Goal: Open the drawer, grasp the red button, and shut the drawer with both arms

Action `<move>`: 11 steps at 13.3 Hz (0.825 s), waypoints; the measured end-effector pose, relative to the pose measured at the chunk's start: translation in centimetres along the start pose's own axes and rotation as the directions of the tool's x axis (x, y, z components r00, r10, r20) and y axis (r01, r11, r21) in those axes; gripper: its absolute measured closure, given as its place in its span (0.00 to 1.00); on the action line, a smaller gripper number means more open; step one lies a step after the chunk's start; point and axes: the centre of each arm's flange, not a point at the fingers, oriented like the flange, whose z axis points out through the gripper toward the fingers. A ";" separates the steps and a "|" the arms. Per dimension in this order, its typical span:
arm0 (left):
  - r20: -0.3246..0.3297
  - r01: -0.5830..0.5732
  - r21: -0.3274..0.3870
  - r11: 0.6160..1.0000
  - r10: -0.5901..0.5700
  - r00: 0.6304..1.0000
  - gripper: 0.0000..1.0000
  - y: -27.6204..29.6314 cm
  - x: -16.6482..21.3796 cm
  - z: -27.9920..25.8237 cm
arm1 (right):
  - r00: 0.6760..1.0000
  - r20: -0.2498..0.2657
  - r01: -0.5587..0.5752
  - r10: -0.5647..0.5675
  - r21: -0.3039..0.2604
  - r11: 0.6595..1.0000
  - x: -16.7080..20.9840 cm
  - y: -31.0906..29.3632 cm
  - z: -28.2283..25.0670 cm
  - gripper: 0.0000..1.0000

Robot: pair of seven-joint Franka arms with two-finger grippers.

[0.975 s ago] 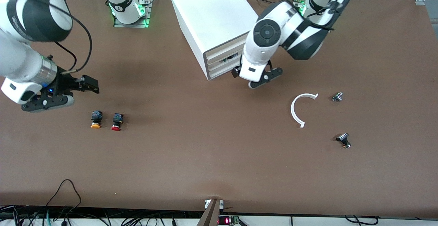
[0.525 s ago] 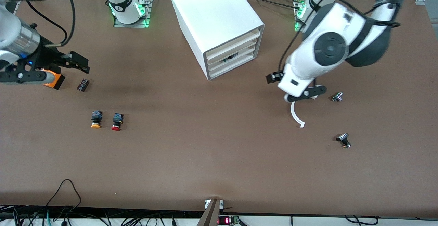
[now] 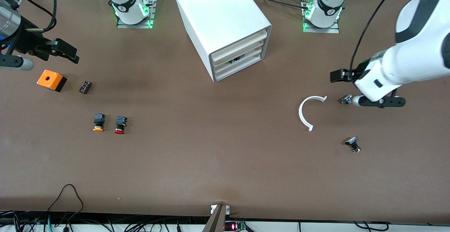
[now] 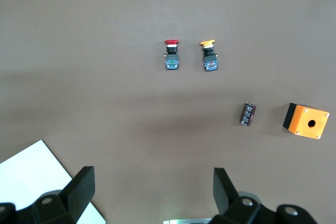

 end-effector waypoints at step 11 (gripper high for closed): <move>-0.267 0.002 0.065 0.998 0.015 0.963 0.00 -6.3 -4.5 -2.2 | 0.996 -0.086 -0.006 0.003 -0.036 0.999 -2.8 0.7 0.7 0.00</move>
